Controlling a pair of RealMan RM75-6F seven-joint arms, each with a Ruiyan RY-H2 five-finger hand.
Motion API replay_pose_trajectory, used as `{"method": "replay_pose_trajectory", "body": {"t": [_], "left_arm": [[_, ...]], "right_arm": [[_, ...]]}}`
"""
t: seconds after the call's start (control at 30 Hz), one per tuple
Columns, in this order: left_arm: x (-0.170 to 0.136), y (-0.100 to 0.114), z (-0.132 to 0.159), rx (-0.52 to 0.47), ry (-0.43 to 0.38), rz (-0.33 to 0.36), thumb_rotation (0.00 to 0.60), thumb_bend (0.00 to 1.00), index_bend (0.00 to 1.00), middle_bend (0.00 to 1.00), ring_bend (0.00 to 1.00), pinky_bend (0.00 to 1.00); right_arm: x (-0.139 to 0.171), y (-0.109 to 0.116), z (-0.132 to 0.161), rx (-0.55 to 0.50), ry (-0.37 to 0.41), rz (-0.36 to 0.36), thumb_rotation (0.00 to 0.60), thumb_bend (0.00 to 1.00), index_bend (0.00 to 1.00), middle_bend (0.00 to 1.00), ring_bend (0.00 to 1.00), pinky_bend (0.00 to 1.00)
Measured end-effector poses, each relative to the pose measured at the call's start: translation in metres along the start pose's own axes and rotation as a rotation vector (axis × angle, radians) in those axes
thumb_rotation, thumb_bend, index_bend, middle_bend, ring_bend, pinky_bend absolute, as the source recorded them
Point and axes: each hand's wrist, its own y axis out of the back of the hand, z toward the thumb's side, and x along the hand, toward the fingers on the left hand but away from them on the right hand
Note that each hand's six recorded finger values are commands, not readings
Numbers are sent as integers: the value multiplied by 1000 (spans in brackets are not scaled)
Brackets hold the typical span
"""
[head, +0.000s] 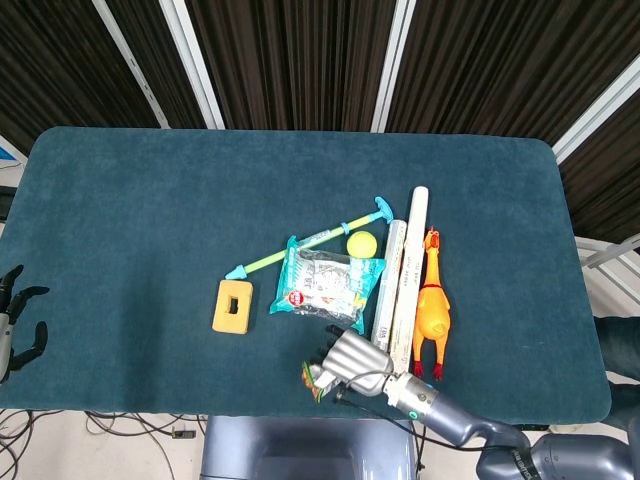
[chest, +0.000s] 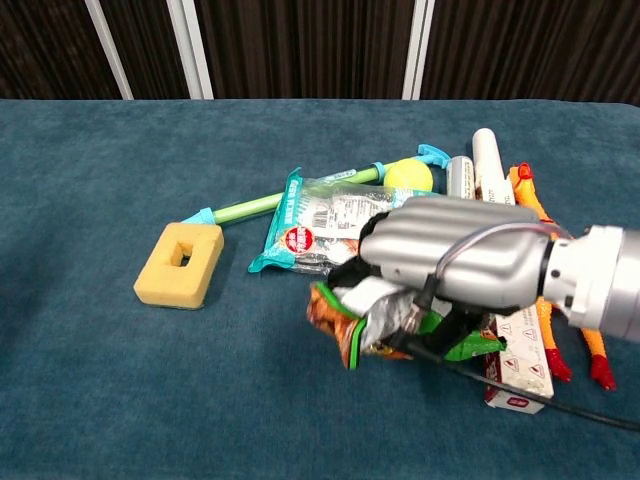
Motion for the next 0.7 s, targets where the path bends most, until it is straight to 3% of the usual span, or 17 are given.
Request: {"method": "replay_pose_trajectory", "body": {"t": [0.1, 0.37, 0.7], "left_arm": [[0, 0, 0, -1, 1, -1, 600, 510, 261, 0, 0, 0], [-1, 0, 0, -2, 1, -1, 600, 510, 262, 0, 0, 0], [0, 0, 0, -2, 4, -1, 600, 510, 264, 0, 0, 0]], "right_arm": [[3, 24, -16, -73, -43, -73, 600, 526, 485, 524, 568, 248], [30, 110, -83, -203, -190, -353, 600, 523, 518, 549, 595, 274], [65, 164, -120, -292, -258, -562, 600, 511, 528, 549, 595, 274]]}}
